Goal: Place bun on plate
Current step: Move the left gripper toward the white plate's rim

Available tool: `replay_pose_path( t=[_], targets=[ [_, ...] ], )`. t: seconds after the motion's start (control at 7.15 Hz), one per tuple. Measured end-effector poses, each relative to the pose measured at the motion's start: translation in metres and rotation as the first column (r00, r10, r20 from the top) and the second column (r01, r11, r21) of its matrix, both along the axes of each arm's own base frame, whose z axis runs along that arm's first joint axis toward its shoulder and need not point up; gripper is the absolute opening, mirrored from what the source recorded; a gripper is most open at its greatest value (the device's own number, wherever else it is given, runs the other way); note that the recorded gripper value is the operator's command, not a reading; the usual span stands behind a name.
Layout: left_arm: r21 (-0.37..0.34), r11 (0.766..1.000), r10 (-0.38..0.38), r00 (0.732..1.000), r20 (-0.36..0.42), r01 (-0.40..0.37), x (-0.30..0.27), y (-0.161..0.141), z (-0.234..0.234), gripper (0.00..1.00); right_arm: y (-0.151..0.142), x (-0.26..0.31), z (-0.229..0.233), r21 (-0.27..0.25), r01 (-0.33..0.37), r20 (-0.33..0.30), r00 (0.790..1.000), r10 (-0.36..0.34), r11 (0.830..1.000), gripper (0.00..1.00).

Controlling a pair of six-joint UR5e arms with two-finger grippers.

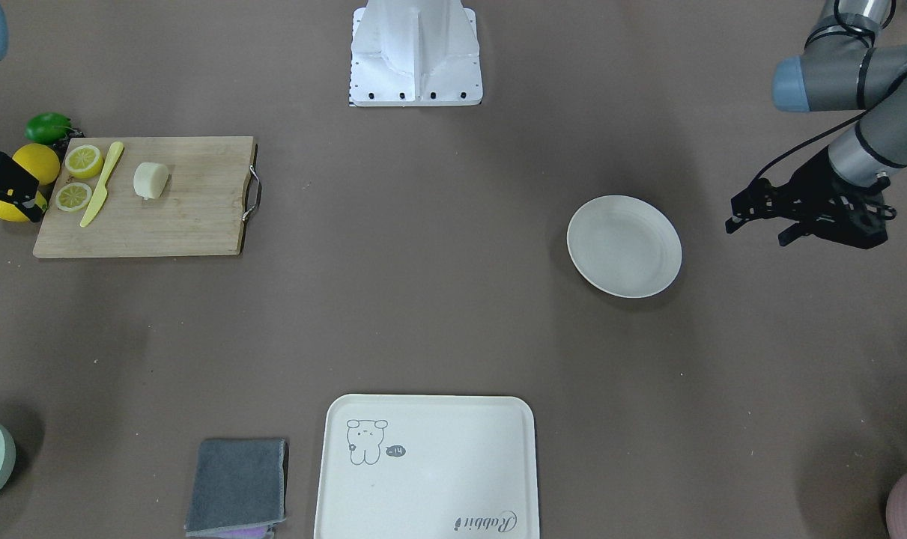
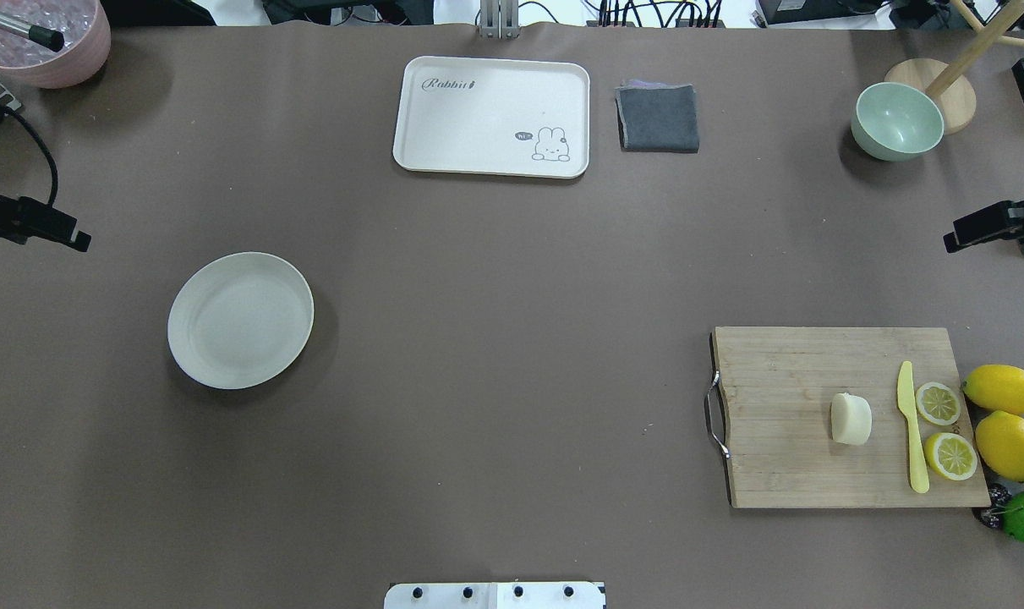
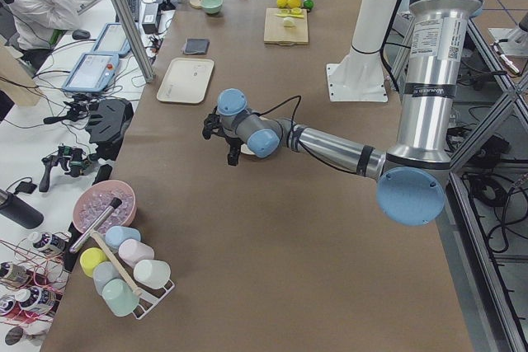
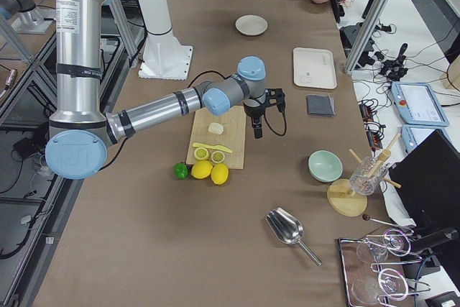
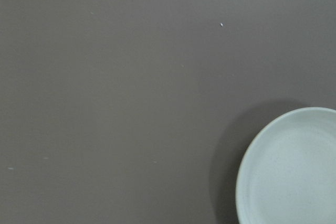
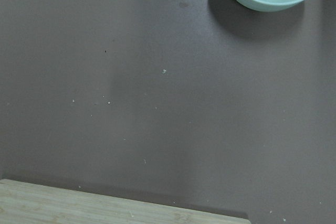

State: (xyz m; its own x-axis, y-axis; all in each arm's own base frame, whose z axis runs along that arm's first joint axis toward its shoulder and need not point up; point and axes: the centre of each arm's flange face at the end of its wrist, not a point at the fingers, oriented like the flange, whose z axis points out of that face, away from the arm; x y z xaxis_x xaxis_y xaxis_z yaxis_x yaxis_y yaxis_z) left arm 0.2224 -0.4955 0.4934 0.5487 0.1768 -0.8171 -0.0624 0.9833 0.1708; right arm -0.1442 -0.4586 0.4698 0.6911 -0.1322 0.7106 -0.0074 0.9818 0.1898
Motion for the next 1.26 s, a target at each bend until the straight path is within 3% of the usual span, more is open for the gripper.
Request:
replay_pose_path(
  t=[0.42, 0.84, 1.26],
  targets=[
    [-0.033, 0.999, -0.033, 0.998, -0.062, 0.031, 0.064, 0.008, 0.020, 0.94, 0.001, -0.005, 0.000, 0.004, 0.006, 0.003, 1.000, -0.006, 1.000, 1.00],
    [-0.039, 0.999, -0.040, 0.995, -0.096, 0.037, 0.087, 0.010, 0.040, 0.61, 0.002, -0.004, 0.001, 0.009, 0.003, 0.001, 1.000, -0.003, 1.000, 1.00],
    [-0.030, 0.999, -0.031, 0.993, -0.111, 0.028, 0.090, 0.012, 0.042, 0.10, 0.002, -0.004, 0.001, 0.010, 0.001, 0.000, 1.000, -0.001, 1.000, 1.00]
  ],
)
